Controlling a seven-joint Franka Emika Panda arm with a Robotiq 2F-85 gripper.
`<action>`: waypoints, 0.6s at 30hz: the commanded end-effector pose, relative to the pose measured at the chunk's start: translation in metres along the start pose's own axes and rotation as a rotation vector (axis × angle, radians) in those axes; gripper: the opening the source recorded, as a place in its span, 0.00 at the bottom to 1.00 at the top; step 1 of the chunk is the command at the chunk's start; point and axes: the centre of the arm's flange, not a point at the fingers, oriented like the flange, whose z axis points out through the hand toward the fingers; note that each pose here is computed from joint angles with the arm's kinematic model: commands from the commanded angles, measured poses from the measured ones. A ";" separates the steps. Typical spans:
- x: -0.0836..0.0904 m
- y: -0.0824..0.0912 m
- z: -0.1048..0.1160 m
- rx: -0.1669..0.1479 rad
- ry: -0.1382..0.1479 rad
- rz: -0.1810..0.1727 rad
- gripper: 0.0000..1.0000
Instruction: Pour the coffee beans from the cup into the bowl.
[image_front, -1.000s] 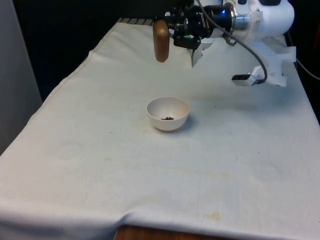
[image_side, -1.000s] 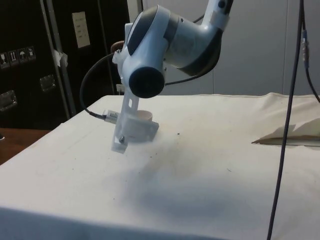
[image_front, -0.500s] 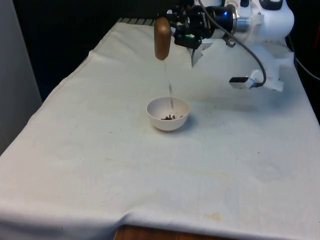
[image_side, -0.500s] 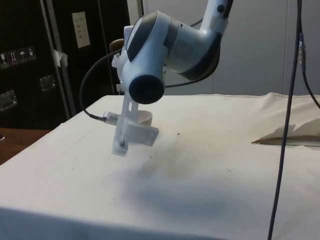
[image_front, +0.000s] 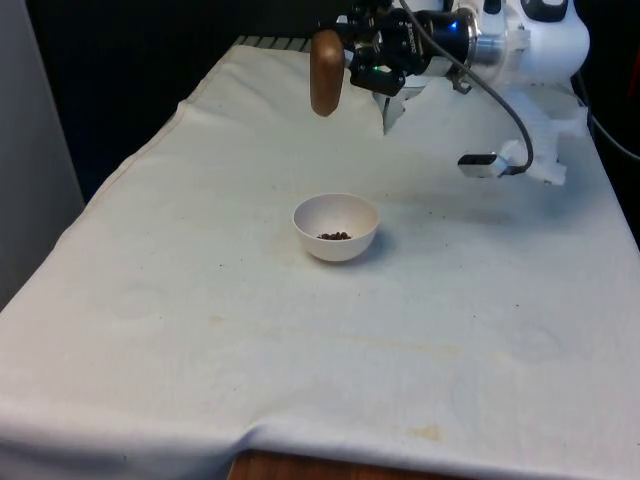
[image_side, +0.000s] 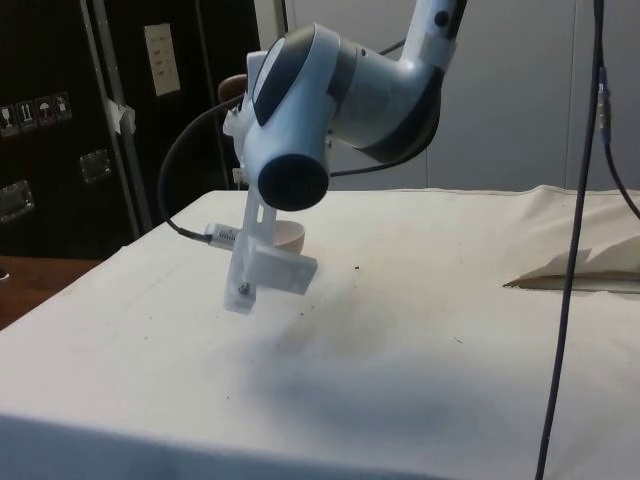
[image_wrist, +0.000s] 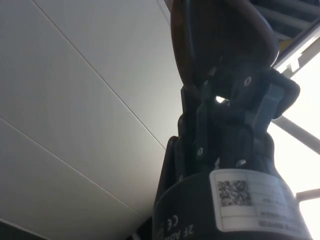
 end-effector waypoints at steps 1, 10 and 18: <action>-0.001 -0.002 0.000 0.000 0.000 -0.004 0.05; 0.001 -0.001 -0.001 0.009 -0.010 -0.001 0.05; 0.003 0.005 -0.003 0.013 -0.022 0.001 0.05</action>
